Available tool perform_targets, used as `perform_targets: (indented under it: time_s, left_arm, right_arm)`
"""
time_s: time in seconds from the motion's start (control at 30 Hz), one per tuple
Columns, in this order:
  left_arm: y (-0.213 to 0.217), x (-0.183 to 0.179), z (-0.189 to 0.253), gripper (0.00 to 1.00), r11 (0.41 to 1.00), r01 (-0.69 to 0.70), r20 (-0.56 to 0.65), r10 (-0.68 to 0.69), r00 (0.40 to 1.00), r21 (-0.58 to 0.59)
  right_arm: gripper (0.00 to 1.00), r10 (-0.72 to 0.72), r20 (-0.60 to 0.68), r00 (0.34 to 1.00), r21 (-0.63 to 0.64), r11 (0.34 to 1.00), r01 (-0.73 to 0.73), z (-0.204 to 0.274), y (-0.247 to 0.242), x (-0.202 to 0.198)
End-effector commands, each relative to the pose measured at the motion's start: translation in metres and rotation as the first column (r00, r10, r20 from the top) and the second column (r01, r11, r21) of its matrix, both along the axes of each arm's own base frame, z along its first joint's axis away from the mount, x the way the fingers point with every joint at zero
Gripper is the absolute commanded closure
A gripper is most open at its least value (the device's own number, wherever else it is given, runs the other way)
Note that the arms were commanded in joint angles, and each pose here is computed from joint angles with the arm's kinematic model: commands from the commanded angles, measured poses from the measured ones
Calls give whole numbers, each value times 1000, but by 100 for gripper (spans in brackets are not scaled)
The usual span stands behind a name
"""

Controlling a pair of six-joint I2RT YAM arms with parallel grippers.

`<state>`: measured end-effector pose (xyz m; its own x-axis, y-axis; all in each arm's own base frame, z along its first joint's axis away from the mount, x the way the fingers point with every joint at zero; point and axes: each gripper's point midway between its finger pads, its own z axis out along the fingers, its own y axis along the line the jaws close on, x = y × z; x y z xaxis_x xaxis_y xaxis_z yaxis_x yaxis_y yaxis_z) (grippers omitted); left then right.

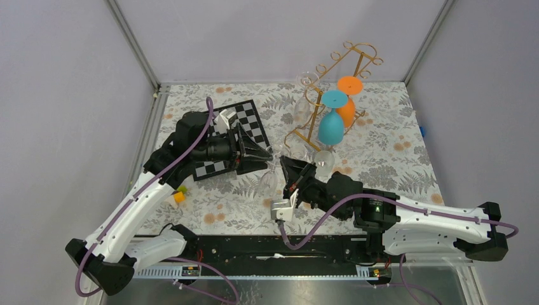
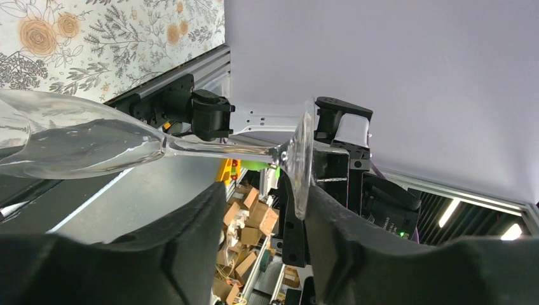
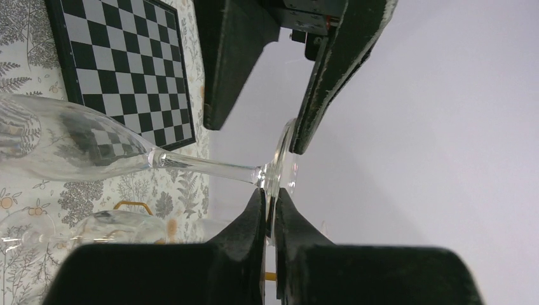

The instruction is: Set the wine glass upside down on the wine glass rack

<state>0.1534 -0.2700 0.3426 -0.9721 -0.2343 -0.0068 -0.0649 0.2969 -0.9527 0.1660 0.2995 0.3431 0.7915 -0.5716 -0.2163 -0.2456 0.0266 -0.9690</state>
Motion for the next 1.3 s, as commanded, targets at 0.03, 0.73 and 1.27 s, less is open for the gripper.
perform_targets:
  time_s: [0.03, 0.73, 1.27]
  left_arm:
    - [-7, 8, 27, 57, 999, -7, 98, 11, 995, -43]
    - [-12, 2, 15, 100, 995, 19, 110, -29, 993, 96]
    - [12, 13, 25, 100, 984, -123, 251, 88, 964, 127]
  right_arm:
    - [100, -21, 87, 996, 31, 999, 18, 22, 0, 1]
    - [96, -5, 74, 997, 7, 1000, 4, 13, 5, -1]
    - [10, -75, -329, 941, 172, 975, 138, -16, -17, -6]
